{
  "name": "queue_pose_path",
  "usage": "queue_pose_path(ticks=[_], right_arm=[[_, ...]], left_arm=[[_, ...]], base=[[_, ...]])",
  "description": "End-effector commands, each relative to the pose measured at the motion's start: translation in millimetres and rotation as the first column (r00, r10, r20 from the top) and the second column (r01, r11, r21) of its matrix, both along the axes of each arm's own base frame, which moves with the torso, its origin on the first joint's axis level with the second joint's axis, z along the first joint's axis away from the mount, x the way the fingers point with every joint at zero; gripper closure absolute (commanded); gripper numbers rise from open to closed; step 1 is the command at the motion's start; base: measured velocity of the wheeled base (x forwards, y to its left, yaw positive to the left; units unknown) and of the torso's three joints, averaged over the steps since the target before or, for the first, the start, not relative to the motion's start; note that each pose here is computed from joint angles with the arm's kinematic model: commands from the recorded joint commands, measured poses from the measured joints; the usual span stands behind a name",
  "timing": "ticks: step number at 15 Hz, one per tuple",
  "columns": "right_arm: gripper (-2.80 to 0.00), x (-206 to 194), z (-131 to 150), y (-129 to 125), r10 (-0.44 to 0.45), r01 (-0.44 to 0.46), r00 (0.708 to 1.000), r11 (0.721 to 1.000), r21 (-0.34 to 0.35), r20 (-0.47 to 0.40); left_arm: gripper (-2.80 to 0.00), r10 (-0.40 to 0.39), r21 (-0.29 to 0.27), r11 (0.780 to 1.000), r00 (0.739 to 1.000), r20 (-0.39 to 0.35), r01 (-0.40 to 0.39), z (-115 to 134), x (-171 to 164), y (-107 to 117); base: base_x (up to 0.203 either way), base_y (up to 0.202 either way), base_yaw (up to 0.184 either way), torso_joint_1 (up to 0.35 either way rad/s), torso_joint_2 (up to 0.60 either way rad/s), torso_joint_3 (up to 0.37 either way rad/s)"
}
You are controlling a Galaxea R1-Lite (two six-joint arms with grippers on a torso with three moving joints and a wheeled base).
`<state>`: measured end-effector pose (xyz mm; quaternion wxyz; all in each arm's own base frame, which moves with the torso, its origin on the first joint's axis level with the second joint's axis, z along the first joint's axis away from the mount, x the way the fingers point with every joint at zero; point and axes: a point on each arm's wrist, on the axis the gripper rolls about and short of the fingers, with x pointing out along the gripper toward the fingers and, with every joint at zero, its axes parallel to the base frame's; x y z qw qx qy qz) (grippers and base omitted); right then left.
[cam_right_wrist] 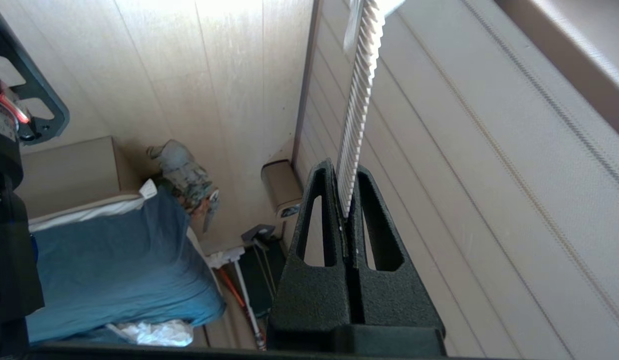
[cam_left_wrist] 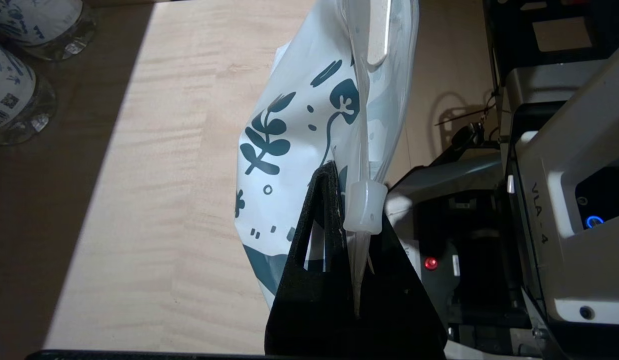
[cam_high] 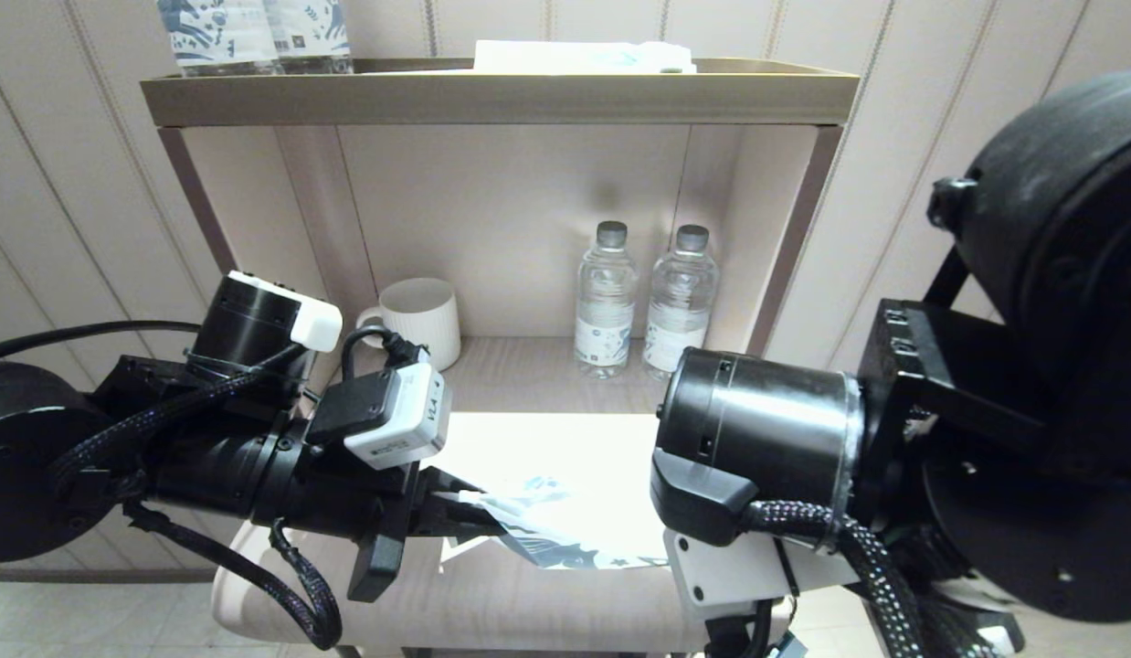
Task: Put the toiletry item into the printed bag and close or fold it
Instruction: Place the comb into the storage bag
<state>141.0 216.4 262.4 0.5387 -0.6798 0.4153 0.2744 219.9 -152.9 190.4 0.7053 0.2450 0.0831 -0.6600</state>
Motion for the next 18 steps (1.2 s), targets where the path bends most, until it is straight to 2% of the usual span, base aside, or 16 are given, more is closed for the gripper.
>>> queue_pose_path(ticks=[1, 6, 14, 18], right_arm=[[0.00, -1, -2, -1, 0.001, -0.001, 1.000, 1.000, -0.008, -0.002], [0.00, 0, 1, 0, -0.013, 0.013, 1.000, 1.000, 0.021, 0.016], [0.00, -5, 10, -8, -0.128, 0.119, 0.990, 0.985, 0.128, 0.063], [0.00, -4, 12, -7, -0.137, 0.125, 0.988, 0.981, 0.151, 0.073]], left_arm=[[0.00, -0.002, -0.007, 1.000, 1.000, 0.006, 0.002, 2, 0, 0], [0.00, 0.008, -0.016, 1.000, 1.000, -0.005, -0.008, 6, 1, 0], [0.00, 0.043, -0.033, 0.998, 0.998, -0.051, -0.044, 10, 5, -1], [0.00, 0.052, -0.043, 0.998, 0.997, -0.065, -0.055, 13, 7, 0]], base=[[0.000, 0.000, 0.000, 0.000, 0.00, 0.000], [0.000, 0.000, 0.000, 0.000, 0.00, 0.000], [0.000, 0.000, 0.000, 0.000, 0.00, 0.000], [0.000, 0.000, 0.000, 0.000, 0.00, 0.000]])
